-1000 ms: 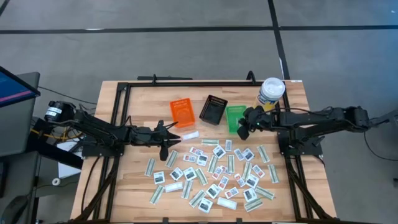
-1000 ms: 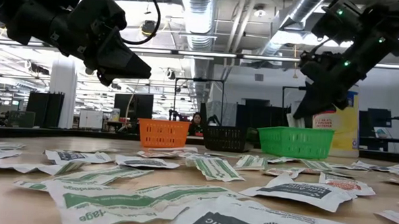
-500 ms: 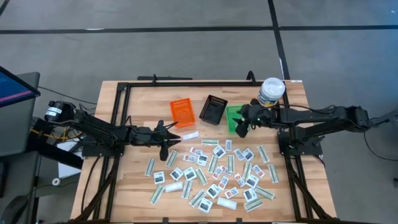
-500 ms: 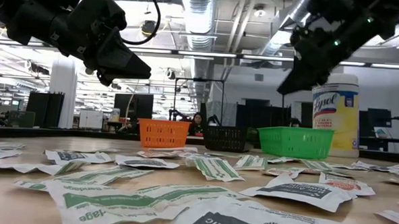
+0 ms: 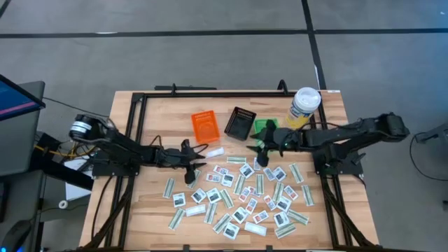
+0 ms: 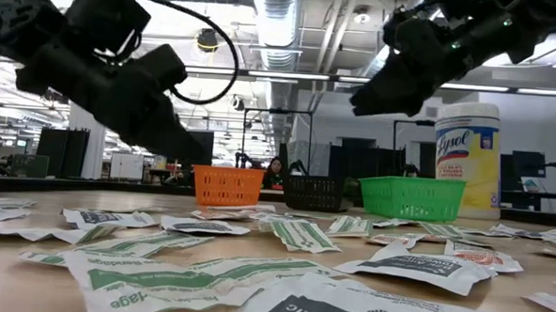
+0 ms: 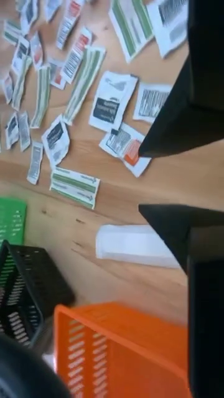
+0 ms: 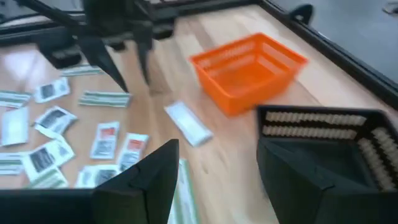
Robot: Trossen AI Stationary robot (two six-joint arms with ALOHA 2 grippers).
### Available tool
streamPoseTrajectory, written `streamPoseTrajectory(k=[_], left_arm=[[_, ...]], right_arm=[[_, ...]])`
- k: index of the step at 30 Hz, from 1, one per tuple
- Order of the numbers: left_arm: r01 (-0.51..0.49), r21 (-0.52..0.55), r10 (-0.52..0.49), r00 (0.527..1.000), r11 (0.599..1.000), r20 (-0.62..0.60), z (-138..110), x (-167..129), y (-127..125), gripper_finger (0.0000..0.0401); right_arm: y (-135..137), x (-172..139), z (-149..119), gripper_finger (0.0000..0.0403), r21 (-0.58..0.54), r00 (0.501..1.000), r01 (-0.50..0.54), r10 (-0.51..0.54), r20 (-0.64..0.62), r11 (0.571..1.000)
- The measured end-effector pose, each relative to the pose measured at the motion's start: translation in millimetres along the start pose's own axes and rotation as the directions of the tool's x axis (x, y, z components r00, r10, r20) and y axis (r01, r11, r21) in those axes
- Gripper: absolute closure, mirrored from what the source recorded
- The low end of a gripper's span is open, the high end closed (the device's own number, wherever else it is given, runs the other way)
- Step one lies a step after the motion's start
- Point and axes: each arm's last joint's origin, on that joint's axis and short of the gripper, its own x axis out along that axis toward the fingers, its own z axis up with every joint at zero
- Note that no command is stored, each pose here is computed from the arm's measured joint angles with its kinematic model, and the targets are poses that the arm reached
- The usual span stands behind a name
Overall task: Pick & Place First Aid Supplies
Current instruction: Put the green bandage pack into the green basket
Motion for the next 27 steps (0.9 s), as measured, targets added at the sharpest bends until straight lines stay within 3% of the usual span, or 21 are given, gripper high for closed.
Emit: streamPoseTrajectory(k=[4,7,14,20,27], left_arm=[[-0.029,0.065,0.027,0.999,0.997,0.030,-5.0,11.0,5.1,0.0213],[-0.057,0.103,0.060,0.998,0.993,-0.023,-16.8,18.7,11.4,0.0195],[-0.109,0.141,0.121,0.989,0.984,-0.082,-36.6,31.7,21.2,0.0200],[-0.100,0.139,0.111,0.991,0.985,-0.076,-37.4,32.9,21.7,0.0246],[-0.078,0.105,0.087,0.992,0.991,-0.091,-38.2,33.9,26.6,0.0370]], right_arm=[[10.4,14.9,-3.2,0.0200,-0.002,1.000,-0.025,0.025,0.016,1.000],[16.5,26.0,-2.6,0.0204,0.044,1.000,-0.029,0.030,-0.003,0.999],[35.0,53.3,-4.7,0.0213,0.020,0.997,-0.047,0.049,-0.063,0.999],[42.5,68.6,8.8,0.0219,-0.025,0.997,-0.047,0.045,-0.067,0.999],[49.2,76.0,15.0,0.0226,-0.036,0.993,-0.065,0.061,-0.098,0.997]])
